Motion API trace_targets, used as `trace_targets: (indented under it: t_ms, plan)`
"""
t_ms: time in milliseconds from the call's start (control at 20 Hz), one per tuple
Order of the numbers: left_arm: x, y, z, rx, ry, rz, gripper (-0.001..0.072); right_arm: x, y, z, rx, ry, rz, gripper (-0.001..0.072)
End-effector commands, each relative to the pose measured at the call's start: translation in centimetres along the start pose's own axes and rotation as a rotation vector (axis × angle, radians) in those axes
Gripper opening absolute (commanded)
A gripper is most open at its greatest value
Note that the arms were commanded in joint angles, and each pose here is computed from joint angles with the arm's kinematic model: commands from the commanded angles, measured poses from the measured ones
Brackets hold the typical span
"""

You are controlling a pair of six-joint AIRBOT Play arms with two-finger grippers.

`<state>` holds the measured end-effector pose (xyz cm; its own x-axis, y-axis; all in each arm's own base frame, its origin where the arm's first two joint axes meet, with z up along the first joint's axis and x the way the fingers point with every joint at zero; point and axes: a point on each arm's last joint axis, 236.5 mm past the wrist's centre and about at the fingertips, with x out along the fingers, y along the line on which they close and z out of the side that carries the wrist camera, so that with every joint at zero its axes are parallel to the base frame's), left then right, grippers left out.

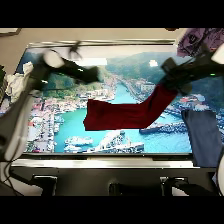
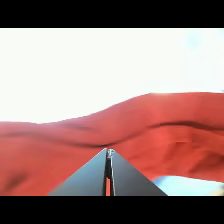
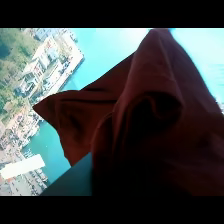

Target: Fold the clothes and pants, and hang the long-sleeved shirts on hangers.

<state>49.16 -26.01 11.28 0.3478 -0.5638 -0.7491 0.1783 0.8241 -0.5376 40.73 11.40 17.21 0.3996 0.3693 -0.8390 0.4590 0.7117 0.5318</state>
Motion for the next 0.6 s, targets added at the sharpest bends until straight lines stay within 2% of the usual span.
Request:
trace_targets:
  t_ms: [0,250,550]
  plan:
    - [-10.3,6.1,2.0,-0.026,-0.092,0.147,0.0017,3.7,3.0,-3.3,0.005,0.024,-0.020,0.0026]
    - [-18.5,10.4,3.3,-0.092,-0.219,0.210,0.0017,10.0,7.0,-9.1,-0.004,0.099,-0.012,0.0026]
    - [-21.1,12.8,3.0,-0.144,-0.238,0.246,0.0018,15.3,11.0,-14.4,0.022,0.159,0.060,0.0026]
